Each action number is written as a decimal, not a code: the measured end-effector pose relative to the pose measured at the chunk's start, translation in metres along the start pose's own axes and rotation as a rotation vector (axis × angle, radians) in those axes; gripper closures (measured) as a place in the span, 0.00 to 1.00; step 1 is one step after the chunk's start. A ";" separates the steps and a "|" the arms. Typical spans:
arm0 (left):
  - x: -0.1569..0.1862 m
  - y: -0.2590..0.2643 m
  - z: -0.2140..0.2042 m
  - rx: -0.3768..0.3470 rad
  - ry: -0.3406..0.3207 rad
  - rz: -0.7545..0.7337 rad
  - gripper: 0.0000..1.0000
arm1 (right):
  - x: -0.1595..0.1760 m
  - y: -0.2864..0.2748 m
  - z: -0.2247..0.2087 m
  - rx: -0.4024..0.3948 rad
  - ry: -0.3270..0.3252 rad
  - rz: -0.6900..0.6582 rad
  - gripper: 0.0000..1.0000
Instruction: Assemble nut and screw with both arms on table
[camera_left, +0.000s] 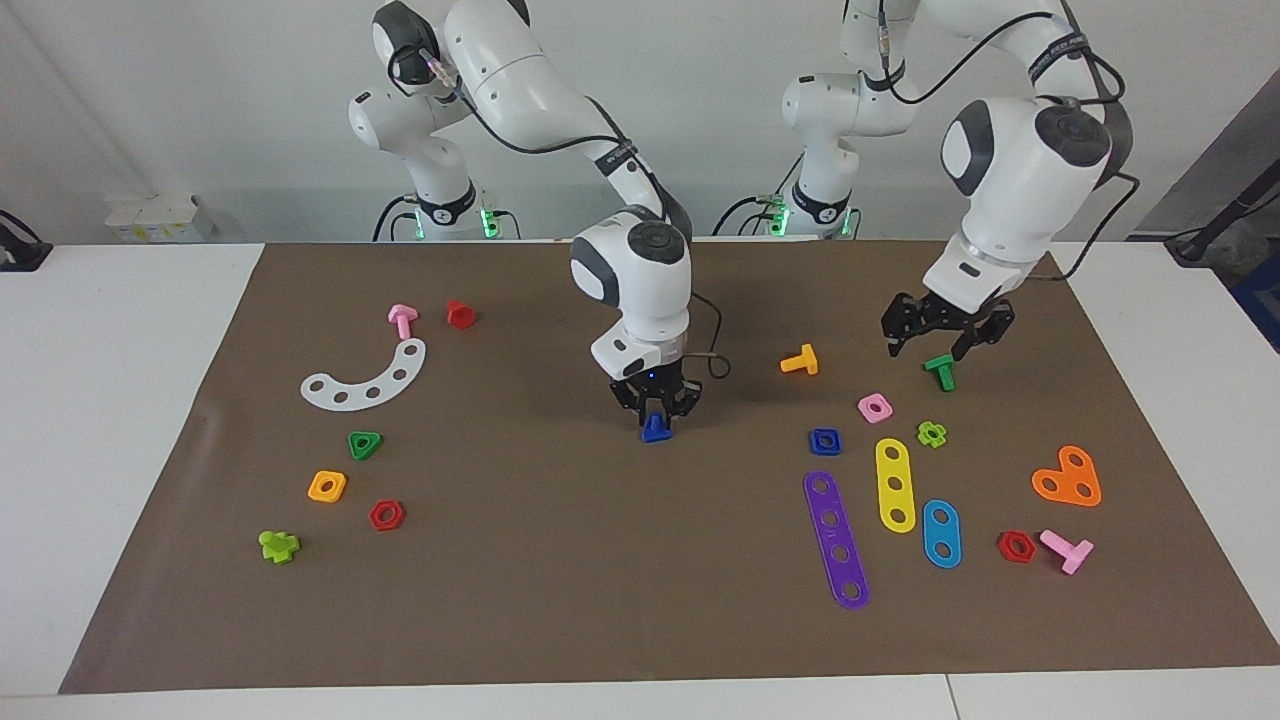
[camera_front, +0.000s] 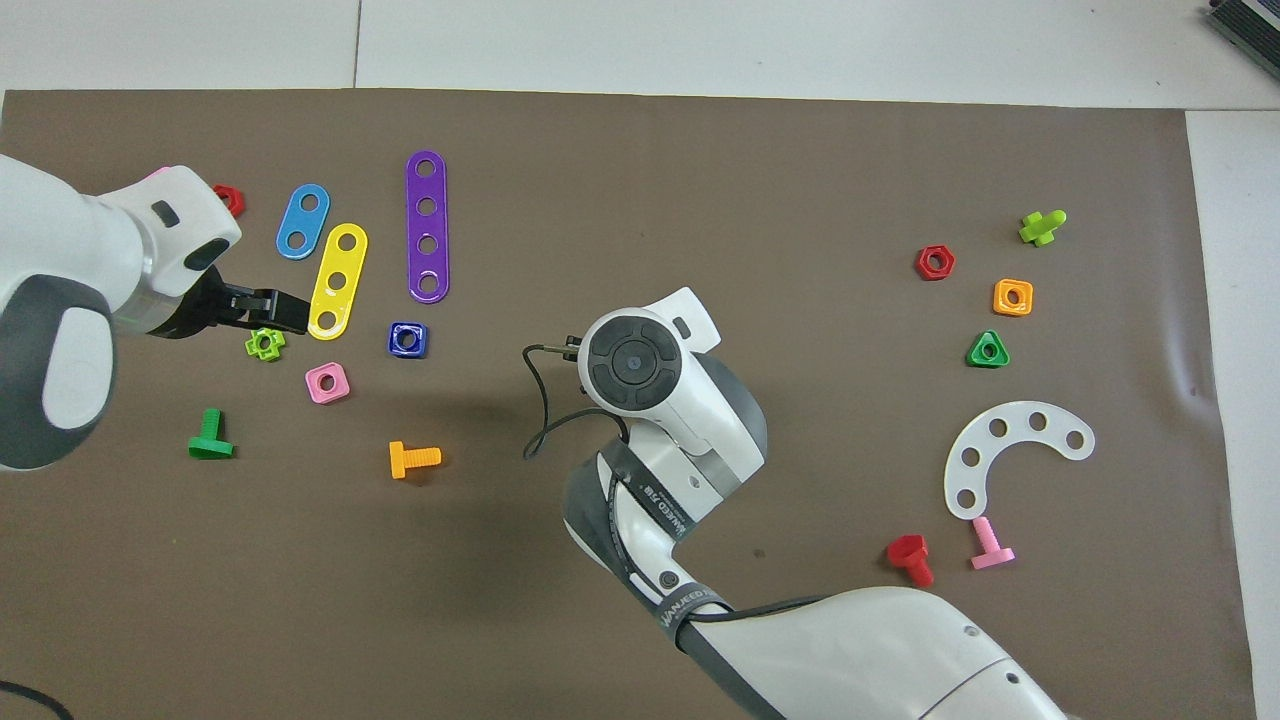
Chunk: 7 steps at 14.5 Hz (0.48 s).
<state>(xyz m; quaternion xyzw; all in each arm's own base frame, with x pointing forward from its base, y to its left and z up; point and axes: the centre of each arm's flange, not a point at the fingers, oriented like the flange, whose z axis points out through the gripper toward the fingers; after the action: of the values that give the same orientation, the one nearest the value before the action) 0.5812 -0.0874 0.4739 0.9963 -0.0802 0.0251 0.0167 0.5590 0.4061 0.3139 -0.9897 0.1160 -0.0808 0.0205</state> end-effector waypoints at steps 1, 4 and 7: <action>0.004 0.005 0.017 -0.003 0.015 -0.001 0.07 | 0.002 0.000 -0.003 0.004 0.005 0.004 0.34; 0.005 0.017 0.054 -0.010 0.036 0.008 0.08 | 0.030 0.020 -0.046 0.011 0.035 0.055 0.04; 0.012 0.042 0.091 -0.013 0.062 0.003 0.10 | 0.081 0.084 -0.117 -0.004 0.051 0.112 0.00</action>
<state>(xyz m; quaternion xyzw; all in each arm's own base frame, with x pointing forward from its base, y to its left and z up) 0.5908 -0.1337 0.3849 0.9948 -0.0814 0.0552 0.0256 0.5987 0.3028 0.4369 -0.9794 0.1718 -0.1044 0.0198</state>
